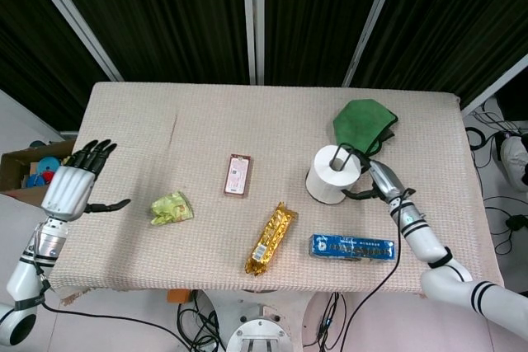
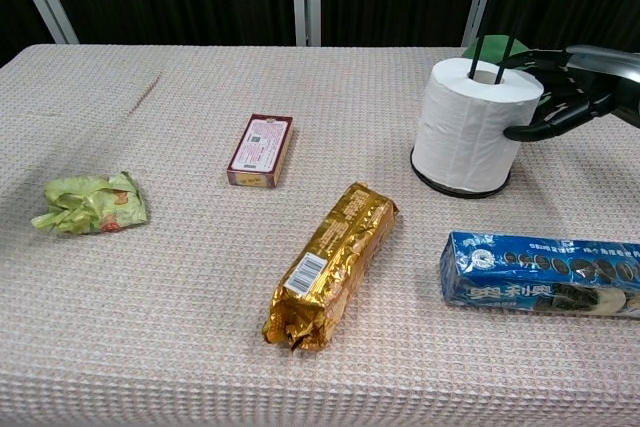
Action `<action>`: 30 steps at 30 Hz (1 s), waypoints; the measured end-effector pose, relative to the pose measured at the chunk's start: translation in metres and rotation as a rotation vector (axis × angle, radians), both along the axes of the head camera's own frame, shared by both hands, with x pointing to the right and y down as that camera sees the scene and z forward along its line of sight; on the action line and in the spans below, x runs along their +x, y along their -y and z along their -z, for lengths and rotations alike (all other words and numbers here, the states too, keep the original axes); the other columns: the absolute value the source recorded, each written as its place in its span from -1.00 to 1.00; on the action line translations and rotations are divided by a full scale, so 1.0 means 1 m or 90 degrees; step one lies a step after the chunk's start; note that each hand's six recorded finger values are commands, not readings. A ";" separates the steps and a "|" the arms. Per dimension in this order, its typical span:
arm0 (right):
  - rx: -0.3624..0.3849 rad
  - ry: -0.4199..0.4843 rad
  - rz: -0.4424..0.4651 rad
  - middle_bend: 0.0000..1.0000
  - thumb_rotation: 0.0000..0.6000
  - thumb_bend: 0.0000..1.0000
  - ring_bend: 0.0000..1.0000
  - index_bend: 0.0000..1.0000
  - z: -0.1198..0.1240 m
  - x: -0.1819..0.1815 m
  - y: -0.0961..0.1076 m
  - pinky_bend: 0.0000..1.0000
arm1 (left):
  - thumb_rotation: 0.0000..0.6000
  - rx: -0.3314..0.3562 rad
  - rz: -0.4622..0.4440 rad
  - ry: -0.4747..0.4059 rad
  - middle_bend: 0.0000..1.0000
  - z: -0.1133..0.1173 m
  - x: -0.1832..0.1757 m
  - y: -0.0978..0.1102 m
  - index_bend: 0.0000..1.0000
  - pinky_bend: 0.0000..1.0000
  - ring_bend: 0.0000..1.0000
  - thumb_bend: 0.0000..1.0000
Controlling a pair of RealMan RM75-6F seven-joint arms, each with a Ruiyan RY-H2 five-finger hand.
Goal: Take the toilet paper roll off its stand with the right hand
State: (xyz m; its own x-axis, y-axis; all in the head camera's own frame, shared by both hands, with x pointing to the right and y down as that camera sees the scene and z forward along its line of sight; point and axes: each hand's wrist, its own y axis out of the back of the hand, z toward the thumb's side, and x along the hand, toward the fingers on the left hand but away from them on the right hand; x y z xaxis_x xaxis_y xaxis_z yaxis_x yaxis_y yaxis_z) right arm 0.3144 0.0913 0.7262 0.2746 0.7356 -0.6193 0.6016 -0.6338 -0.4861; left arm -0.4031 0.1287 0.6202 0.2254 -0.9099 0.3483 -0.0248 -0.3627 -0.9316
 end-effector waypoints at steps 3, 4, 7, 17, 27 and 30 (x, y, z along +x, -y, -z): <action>0.011 0.008 -0.005 -0.38 1.00 -0.56 -0.39 -0.46 0.005 0.001 0.002 -0.25 | -0.09 0.000 -0.003 0.001 -0.87 0.000 0.001 0.000 -0.90 -0.56 -0.89 -0.86; 0.019 0.012 -0.008 -0.38 1.00 -0.56 -0.39 -0.46 0.007 0.001 0.003 -0.25 | -0.08 0.000 -0.003 0.001 -0.87 0.000 0.001 0.000 -0.90 -0.56 -0.89 -0.86; 0.043 0.027 -0.014 -0.36 1.00 -0.55 -0.38 -0.45 0.018 0.002 0.007 -0.24 | -0.08 0.000 -0.003 0.002 -0.87 0.001 0.002 -0.001 -0.90 -0.56 -0.89 -0.86; 0.141 0.103 -0.020 -0.36 1.00 -0.53 -0.38 -0.45 0.076 -0.002 0.020 -0.23 | -0.08 -0.004 -0.010 -0.003 -0.87 -0.003 0.010 -0.004 -0.90 -0.56 -0.89 -0.86; 0.263 0.192 -0.021 -0.36 1.00 -0.53 -0.38 -0.45 0.138 -0.018 0.028 -0.23 | -0.08 0.003 -0.016 -0.004 -0.87 0.001 0.016 -0.004 -0.90 -0.56 -0.89 -0.86; 0.307 0.222 -0.033 -0.36 1.00 -0.53 -0.38 -0.45 0.157 -0.020 0.030 -0.23 | -0.08 0.005 -0.016 -0.004 -0.87 0.003 0.016 -0.004 -0.90 -0.56 -0.89 -0.86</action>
State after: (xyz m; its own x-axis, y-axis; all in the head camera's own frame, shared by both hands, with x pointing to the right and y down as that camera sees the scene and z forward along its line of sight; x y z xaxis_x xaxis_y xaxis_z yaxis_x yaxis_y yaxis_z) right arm 0.2947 0.0615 0.5692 0.3585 0.9290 -0.0914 0.8014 -0.3565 -0.4803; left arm -0.3875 0.1324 0.6168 0.2500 -0.9065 0.3402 -0.0221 -0.3566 -0.9340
